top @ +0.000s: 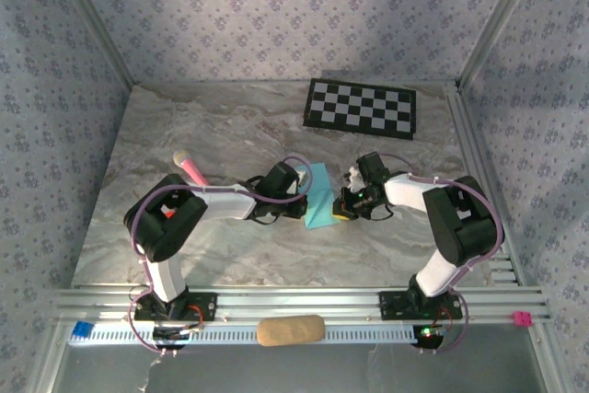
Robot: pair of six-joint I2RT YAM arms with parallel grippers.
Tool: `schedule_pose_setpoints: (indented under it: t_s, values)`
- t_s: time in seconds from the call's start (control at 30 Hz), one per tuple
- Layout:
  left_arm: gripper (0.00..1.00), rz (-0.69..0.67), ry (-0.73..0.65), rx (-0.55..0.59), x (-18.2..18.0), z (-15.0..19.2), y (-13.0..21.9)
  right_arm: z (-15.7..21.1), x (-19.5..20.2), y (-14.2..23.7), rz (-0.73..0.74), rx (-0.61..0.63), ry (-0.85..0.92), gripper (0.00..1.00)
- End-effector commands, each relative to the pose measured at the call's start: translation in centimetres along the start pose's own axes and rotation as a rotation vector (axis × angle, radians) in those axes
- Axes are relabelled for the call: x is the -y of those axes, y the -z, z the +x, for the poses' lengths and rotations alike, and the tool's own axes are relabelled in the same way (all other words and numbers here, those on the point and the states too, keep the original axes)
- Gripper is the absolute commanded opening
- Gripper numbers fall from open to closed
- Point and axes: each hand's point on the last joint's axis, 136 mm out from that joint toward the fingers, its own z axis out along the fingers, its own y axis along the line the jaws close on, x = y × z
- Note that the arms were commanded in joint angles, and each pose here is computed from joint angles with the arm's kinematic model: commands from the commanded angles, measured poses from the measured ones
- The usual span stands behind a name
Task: Fold a paper plane with a square sheet of paper (pick it up from the middle)
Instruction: Fold the triangle a second time at the center of the table.
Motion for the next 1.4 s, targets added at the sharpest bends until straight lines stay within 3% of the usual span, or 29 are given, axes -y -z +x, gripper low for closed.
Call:
schedule_pose_setpoints:
  t_s: [0.0,0.37,0.53,0.67,1.37]
  values:
    - [0.01,-0.019,0.011,-0.014,-0.8,0.5,-0.4,1.3,2.5,-0.8,0.107,-0.041,-0.036,0.0]
    - [0.0,-0.026,0.008,-0.019,-0.9,0.6,-0.3,-0.8,-0.1,0.9,0.03,0.069,-0.004,0.01]
    - [0.0,-0.027,0.009,-0.021,-0.9,0.6,-0.4,-1.9,-4.2,1.5,-0.142,0.103,0.046,0.01]
    - [0.0,-0.031,0.007,-0.018,-1.0,0.6,-0.3,-2.5,-5.8,1.0,-0.191,0.112,0.034,0.0]
    - [0.0,-0.035,0.01,-0.022,-1.1,0.9,-0.3,-3.4,-6.2,-1.4,-0.266,0.081,-0.036,0.0]
